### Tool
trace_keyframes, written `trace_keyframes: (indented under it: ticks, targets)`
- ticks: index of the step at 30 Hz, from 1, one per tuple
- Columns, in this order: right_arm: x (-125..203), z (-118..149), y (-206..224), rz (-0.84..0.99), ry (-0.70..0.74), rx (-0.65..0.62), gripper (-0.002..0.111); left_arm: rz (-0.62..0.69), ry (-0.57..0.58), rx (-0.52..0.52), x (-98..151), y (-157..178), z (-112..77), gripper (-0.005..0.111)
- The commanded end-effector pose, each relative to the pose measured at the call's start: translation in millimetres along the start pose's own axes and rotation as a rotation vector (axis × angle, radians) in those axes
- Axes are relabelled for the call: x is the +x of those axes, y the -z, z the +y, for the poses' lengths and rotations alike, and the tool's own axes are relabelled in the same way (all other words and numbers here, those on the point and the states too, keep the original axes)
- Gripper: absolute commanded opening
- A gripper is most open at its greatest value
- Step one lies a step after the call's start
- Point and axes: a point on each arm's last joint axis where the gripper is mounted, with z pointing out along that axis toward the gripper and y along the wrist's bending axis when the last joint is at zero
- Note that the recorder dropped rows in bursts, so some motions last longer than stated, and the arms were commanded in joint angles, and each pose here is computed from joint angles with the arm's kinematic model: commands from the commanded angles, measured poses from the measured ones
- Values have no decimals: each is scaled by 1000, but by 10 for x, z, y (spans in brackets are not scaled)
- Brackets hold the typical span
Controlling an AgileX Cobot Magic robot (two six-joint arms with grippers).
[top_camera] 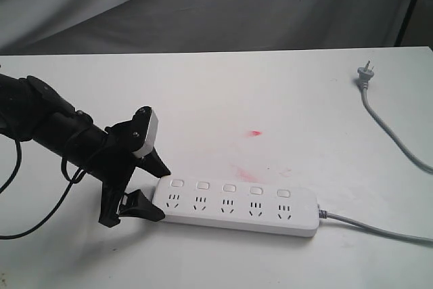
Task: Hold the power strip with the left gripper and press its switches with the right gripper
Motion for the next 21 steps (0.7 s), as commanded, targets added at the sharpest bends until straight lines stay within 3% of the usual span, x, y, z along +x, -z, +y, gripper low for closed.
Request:
trace_keyframes:
  ticks: [1, 18, 21]
  targets:
    - [7, -1, 1, -3, 7, 0, 0, -19, -3, 14, -41, 4, -7, 0]
    - [7, -1, 1, -3, 7, 0, 0, -22, -3, 19, -43, 4, -12, 0]
    - [7, -1, 1, -3, 7, 0, 0, -21, 46, 18, -42, 4, -10, 5]
